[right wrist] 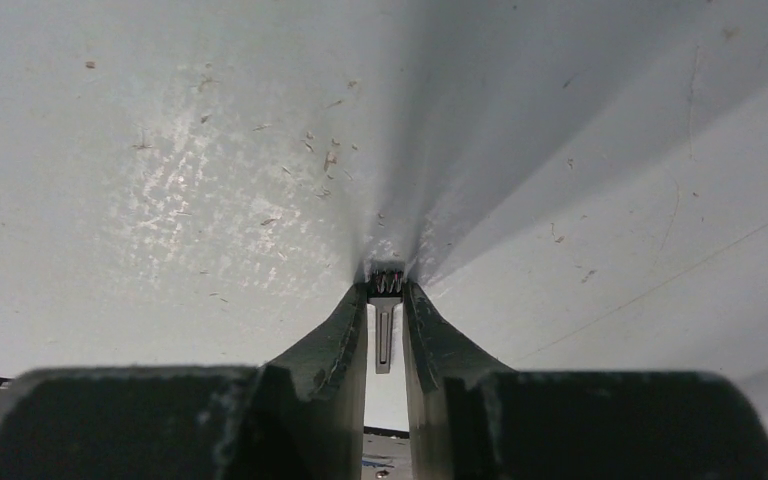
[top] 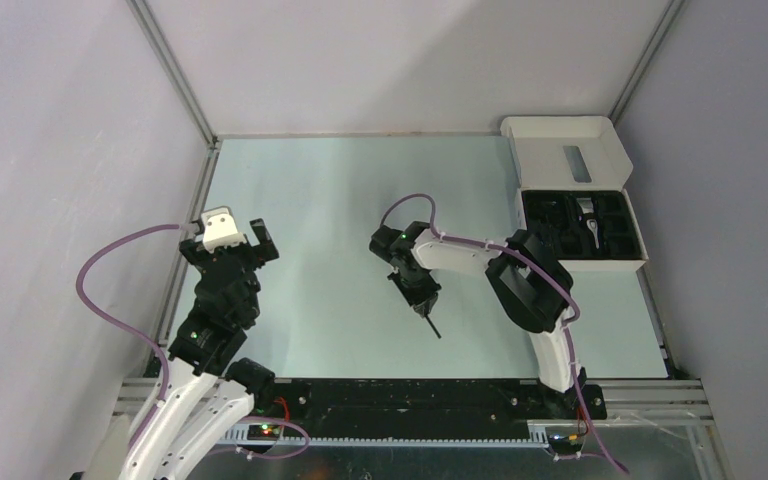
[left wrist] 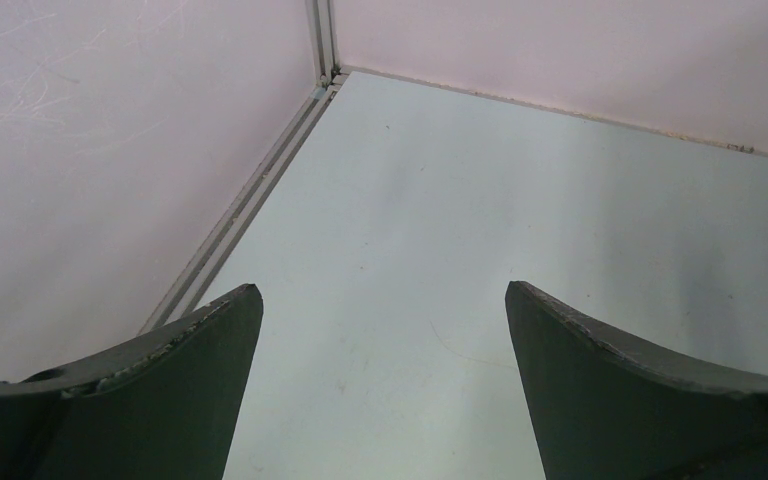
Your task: Sort the hair-cutting tools
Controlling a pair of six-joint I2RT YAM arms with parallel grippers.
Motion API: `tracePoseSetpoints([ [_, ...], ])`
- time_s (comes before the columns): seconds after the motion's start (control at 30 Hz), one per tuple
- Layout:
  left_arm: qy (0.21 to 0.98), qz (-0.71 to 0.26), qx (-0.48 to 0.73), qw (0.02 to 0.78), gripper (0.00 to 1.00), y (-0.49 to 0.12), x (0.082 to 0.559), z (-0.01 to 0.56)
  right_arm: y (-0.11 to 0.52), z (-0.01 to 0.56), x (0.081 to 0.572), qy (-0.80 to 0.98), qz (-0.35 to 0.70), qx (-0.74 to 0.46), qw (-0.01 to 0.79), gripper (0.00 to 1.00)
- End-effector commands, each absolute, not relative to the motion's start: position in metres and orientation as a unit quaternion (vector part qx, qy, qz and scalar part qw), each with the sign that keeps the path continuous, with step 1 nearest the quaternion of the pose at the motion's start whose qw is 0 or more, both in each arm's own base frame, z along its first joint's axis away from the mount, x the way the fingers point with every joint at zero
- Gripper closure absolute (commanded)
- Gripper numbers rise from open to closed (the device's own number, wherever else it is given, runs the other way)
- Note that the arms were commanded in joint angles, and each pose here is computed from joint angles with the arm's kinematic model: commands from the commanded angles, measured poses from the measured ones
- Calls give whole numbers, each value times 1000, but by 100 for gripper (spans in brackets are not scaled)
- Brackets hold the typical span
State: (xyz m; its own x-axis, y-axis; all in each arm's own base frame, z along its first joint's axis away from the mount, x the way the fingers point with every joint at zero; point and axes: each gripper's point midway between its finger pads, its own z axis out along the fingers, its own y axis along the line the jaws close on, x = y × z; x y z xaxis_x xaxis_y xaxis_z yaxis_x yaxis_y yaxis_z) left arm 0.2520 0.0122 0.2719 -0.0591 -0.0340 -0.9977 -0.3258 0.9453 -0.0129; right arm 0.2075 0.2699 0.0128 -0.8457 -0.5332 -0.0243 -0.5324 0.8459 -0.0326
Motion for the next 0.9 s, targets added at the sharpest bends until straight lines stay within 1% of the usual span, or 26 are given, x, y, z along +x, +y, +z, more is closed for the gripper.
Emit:
tracePoseSetpoints([
  [0.0,709,101,-137,684,2,14,252,276,261,11,216,961,-34,-270,42,83],
  [0.2,709,101,-137,684,2,14,252,277,269,35,224,958,-10,-274,79,92],
  [0.33,709,101,-137,684,2,14,252,277,270,47,228,958,-2,-270,95,95],
  [0.63,709,99,-137,685,2,13,252,277,264,68,239,958,7,-259,123,97],
  [0.87,709,97,-136,685,2,13,252,277,236,93,261,961,-12,-226,161,97],
])
